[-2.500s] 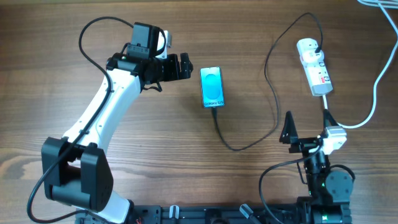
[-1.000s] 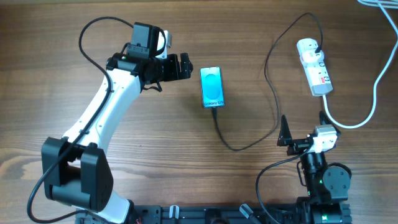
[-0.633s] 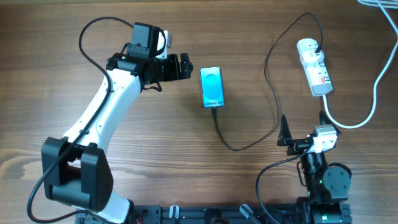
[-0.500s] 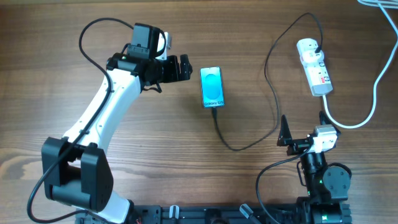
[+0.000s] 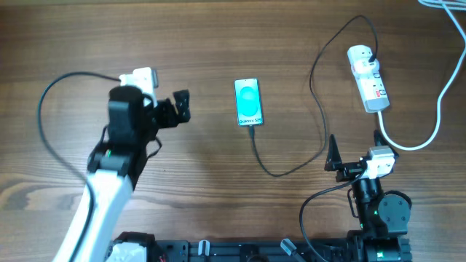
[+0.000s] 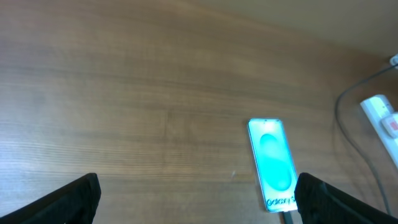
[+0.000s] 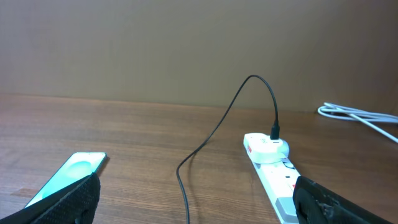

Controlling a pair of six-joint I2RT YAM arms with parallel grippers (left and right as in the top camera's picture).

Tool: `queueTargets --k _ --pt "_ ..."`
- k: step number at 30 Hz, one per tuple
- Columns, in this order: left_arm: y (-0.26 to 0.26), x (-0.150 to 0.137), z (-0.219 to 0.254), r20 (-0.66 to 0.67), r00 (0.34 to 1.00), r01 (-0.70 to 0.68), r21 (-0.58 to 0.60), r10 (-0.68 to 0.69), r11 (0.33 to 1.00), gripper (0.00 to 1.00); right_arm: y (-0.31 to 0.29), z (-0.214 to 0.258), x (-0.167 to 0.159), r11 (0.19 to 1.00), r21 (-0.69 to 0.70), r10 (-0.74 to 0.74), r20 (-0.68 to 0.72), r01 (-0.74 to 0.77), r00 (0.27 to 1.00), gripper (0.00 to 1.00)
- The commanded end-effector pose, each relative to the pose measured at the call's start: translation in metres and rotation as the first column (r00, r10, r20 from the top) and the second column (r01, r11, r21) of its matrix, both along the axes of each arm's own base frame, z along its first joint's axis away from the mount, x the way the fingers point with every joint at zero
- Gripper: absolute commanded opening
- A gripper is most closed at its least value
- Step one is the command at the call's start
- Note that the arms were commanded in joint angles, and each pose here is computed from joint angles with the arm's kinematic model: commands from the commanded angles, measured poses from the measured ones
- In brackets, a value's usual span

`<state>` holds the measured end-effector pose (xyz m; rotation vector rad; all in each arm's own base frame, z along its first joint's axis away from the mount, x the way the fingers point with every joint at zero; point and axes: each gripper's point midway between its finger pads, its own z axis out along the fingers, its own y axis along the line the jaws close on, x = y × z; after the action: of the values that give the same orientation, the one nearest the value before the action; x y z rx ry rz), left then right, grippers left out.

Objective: Plug charger to phone and switch on socket

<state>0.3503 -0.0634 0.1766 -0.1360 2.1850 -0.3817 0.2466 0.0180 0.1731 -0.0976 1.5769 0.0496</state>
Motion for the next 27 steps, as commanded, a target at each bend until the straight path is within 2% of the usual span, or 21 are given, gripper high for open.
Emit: queueTargets --k 1,3,7,11,17,22,27 --pt "0.020 -0.034 0.002 0.084 0.996 -0.018 0.032 0.015 0.999 1.00 -0.002 0.002 0.000 1.000 0.006 -0.011 0.010 0.011 1.000 1.00" --pt "0.035 -0.054 -0.009 0.113 0.992 -0.062 0.023 0.059 0.998 1.00 -0.002 0.002 0.000 1.000 0.006 -0.011 0.010 0.011 1.000 1.00" --pt "0.046 -0.071 -0.016 0.164 0.983 -0.085 0.000 0.083 0.996 1.00 -0.002 0.002 0.000 1.000 0.005 -0.011 0.010 0.011 1.000 1.00" --pt "0.043 -0.081 -0.011 0.230 0.972 -0.051 0.033 0.042 0.998 1.00 -0.002 0.002 0.000 1.000 0.006 -0.011 0.010 0.011 1.000 1.00" --pt "0.036 -0.103 0.010 0.401 0.916 -0.023 0.021 0.013 1.000 1.00 -0.002 0.002 0.000 1.000 0.006 -0.011 0.010 0.011 1.000 1.00" --pt "0.035 -0.107 -0.007 0.431 0.902 -0.022 0.023 0.011 0.999 1.00 -0.002 0.002 0.000 1.000 0.006 -0.011 0.010 0.011 1.000 1.00" --pt "0.035 -0.107 -0.006 0.513 0.858 -0.023 0.027 0.006 0.999 1.00 -0.002 0.002 0.000 1.000 0.006 -0.011 0.010 0.011 1.000 1.00"
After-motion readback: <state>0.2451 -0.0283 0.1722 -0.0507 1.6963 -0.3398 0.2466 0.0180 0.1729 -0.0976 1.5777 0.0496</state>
